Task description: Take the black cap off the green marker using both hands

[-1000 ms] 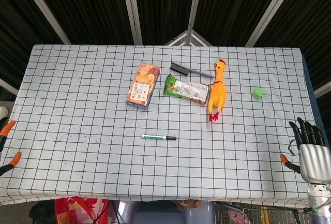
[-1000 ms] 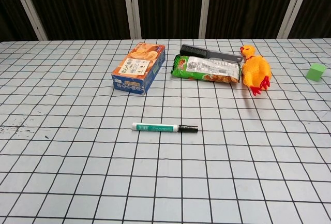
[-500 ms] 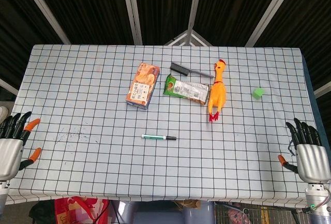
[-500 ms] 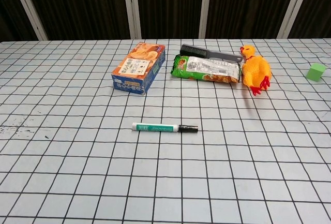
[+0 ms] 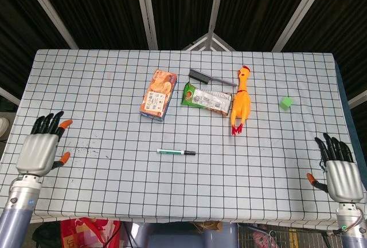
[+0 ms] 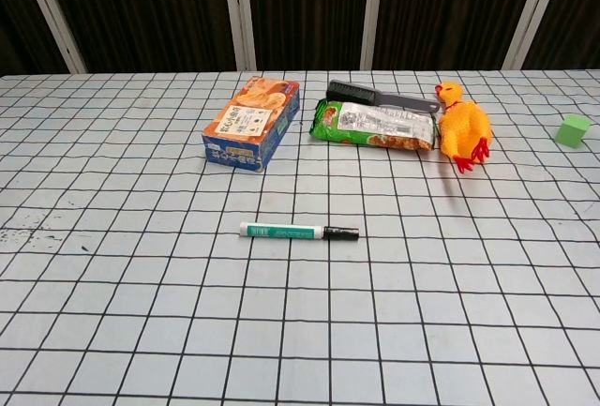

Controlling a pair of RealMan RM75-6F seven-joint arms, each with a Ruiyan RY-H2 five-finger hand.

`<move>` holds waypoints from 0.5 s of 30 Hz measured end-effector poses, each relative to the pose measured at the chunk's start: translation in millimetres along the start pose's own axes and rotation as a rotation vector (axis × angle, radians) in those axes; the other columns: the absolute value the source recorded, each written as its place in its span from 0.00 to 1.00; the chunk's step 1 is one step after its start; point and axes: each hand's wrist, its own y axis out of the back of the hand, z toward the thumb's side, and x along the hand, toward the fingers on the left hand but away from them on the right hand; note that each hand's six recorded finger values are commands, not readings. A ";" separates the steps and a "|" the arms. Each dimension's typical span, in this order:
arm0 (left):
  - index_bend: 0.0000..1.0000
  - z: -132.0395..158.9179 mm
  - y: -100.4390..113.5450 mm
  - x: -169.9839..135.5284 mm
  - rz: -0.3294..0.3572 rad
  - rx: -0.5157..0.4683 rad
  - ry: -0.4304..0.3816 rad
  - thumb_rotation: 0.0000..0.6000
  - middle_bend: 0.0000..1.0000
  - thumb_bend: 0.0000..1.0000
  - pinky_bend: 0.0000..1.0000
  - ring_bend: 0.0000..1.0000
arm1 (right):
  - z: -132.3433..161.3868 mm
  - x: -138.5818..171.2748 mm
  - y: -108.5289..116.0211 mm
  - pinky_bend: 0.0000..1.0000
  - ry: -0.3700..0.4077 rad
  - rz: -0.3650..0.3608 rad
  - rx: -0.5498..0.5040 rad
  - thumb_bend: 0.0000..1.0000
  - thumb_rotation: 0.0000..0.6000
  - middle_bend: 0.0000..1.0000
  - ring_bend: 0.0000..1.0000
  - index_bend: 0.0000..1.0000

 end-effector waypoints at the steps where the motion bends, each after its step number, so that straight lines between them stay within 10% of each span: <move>1: 0.17 3.2 -0.2 5.9 0.005 0.020 -0.004 1.00 0.00 0.39 0.00 0.00 | -1.1 0.5 -0.4 0.09 -0.003 0.000 0.000 0.21 1.00 0.00 0.00 0.11; 15: 0.20 90.5 -9.7 89.6 0.070 0.017 -0.118 1.00 0.00 0.39 0.00 0.00 | -2.1 -0.3 -15.3 0.09 -0.024 0.038 0.009 0.21 1.00 0.00 0.00 0.11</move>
